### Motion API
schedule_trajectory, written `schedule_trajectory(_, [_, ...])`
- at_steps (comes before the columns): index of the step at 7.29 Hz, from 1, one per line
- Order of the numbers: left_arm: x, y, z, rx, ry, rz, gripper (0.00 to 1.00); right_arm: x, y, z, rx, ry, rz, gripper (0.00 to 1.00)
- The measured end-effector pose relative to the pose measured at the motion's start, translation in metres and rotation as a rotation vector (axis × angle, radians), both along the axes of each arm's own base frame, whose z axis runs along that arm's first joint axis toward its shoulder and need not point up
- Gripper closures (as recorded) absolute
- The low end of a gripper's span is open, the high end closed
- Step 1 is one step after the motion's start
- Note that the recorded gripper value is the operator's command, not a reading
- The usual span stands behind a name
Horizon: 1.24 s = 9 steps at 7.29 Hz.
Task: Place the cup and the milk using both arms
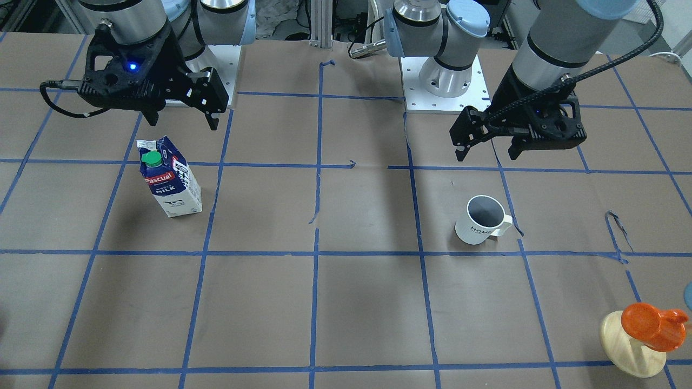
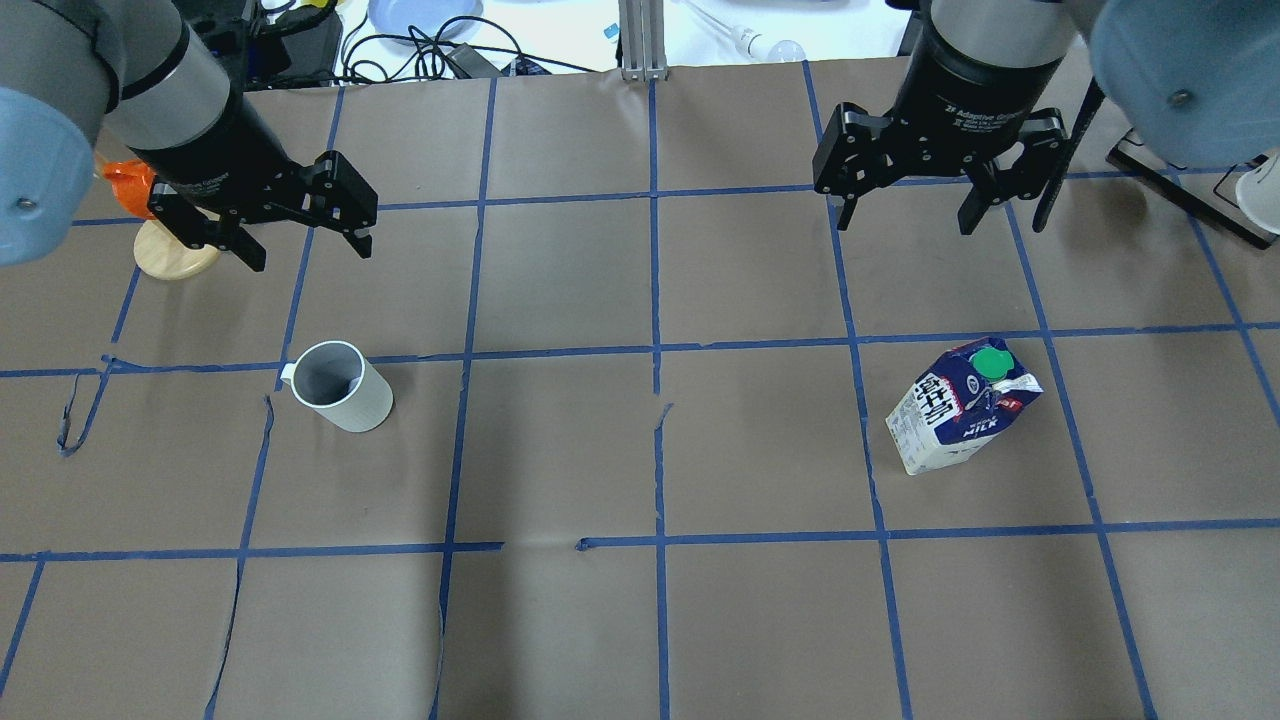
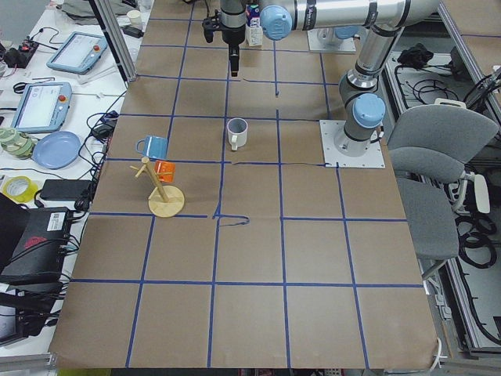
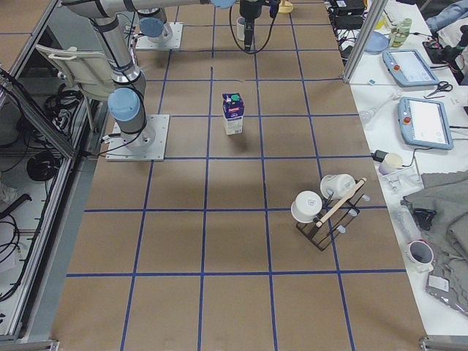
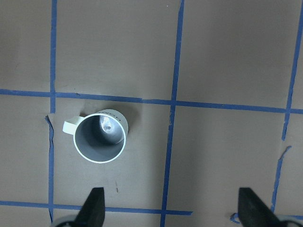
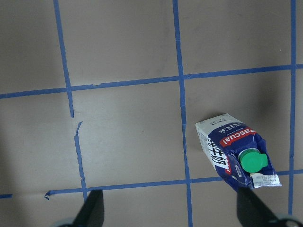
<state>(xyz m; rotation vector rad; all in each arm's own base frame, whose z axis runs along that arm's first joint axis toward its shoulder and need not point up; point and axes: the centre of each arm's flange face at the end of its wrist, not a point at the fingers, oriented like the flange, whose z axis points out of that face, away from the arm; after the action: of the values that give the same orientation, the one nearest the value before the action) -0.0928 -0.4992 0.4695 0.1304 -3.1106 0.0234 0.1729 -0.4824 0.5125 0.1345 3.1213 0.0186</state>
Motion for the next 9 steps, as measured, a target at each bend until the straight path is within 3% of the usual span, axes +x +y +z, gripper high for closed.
schedule_trajectory(9, [0.0016,0.0010,-0.0031,0.008,-0.003,-0.002,0.00,0.0007,-0.0007,-0.0017,0.002,-0.001,0.003,0.00])
